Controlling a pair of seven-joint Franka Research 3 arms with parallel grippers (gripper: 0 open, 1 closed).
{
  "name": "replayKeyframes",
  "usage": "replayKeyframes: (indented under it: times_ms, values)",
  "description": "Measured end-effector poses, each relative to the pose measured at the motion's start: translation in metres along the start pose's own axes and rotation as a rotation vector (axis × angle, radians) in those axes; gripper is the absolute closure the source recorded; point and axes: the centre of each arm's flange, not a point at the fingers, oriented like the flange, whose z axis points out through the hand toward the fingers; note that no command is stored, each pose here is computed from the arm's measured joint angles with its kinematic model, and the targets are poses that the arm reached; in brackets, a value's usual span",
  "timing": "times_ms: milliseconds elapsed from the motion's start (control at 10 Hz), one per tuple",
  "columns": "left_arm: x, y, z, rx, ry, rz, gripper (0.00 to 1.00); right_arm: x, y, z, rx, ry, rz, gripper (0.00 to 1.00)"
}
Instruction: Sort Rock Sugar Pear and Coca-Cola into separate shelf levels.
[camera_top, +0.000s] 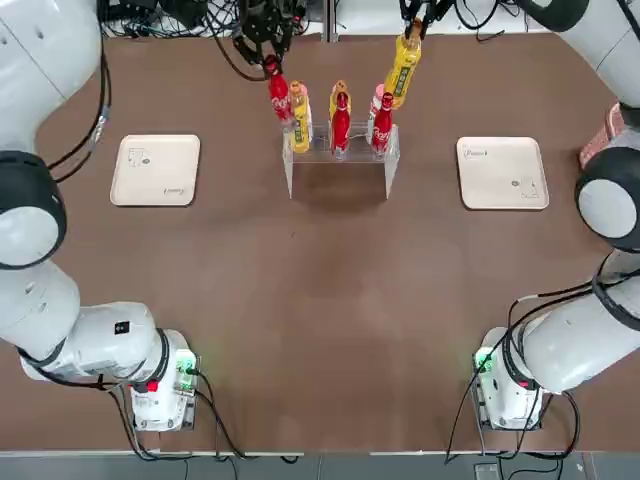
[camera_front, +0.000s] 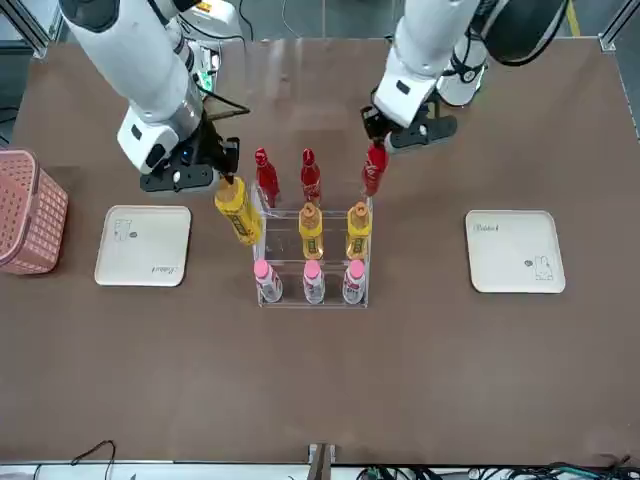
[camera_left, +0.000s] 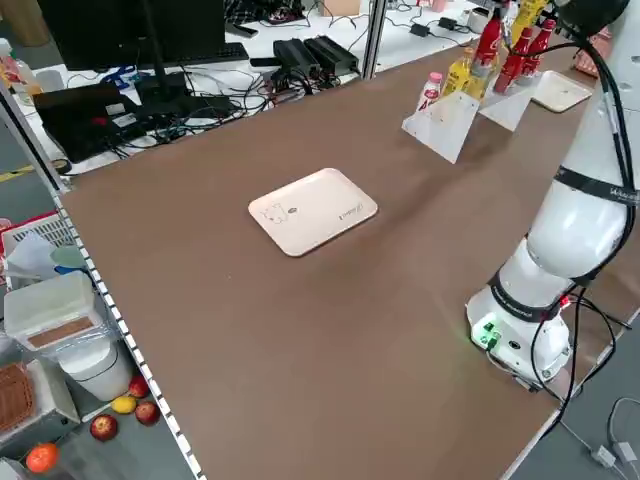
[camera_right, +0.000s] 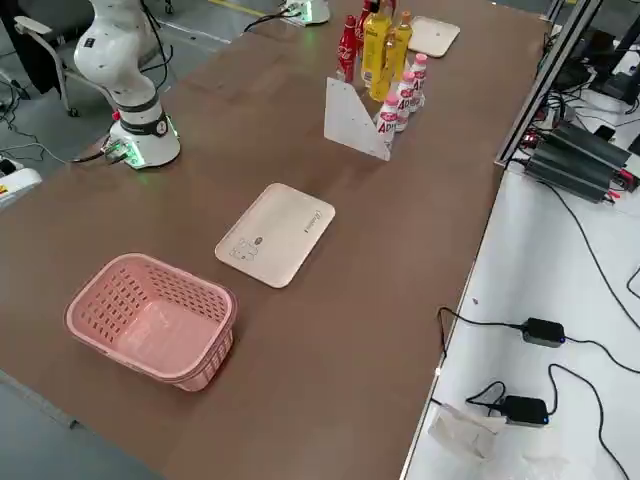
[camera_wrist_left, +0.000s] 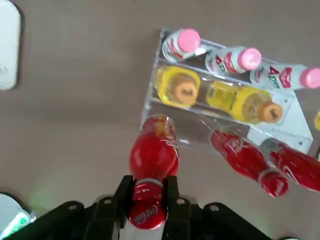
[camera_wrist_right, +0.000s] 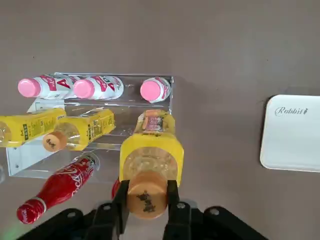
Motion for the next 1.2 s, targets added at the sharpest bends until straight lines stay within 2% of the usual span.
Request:
replayKeyframes:
  times_ms: [400,800,1200]
  values:
    - [0.000,0.015,0.009,-0.026,-0.003,-0.024,0.68,0.012,-0.014,0.038,0.039,-0.085,0.012,0.66]
    - [0.004,0.041,0.051,-0.009,0.002,-0.047,0.68,0.017,-0.016,0.050,0.051,-0.110,0.045,0.66]
    - [0.012,0.038,0.054,0.013,0.043,-0.044,0.68,0.026,-0.014,0.069,0.044,-0.135,0.062,0.66]
